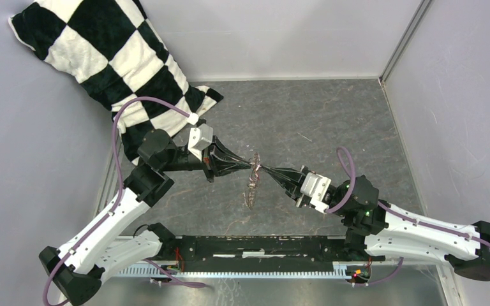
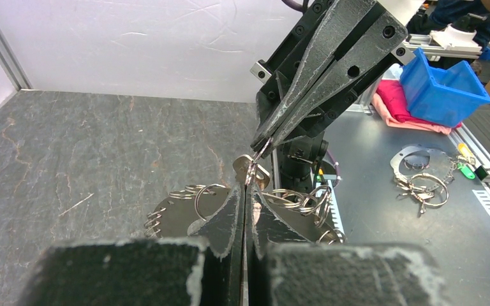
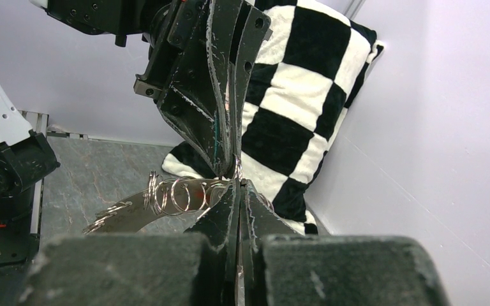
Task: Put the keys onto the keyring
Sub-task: Insert the key onto the keyring.
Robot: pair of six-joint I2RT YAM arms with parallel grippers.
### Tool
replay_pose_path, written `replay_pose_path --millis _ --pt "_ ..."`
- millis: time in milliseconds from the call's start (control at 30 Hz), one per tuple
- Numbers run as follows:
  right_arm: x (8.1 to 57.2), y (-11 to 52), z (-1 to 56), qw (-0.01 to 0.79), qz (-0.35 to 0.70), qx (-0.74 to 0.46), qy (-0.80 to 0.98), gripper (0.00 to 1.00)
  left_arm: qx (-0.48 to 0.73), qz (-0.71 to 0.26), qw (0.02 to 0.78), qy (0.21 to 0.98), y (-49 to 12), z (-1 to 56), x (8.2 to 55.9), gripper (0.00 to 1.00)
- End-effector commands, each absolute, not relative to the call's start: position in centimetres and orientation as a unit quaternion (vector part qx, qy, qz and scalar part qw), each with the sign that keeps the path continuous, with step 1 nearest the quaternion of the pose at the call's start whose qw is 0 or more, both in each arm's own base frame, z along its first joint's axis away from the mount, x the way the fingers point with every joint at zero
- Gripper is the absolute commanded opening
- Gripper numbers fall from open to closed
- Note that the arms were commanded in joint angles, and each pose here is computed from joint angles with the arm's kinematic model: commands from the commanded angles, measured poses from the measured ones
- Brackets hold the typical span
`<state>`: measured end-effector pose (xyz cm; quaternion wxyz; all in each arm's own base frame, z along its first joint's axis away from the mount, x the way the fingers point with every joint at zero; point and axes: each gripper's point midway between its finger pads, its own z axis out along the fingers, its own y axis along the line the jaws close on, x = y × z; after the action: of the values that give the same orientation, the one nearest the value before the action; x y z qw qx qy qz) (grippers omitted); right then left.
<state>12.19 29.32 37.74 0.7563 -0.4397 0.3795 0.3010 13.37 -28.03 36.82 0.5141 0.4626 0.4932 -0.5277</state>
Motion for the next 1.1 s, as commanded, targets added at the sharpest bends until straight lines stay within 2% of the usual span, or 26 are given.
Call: replay_pose_path --millis 0,1067 --pt "11.4 28.7 40.5 0.773 0.322 -0.417 0.355 0.0 0.472 -0.507 0.553 0.463 -27.6 38.3 13.5 0.02" --pt "10.9 31.1 40.8 0.743 0.307 -0.488 0.341 0.01 0.595 -0.511 0.494 0.375 -26.8 35.9 8.7 0.02"
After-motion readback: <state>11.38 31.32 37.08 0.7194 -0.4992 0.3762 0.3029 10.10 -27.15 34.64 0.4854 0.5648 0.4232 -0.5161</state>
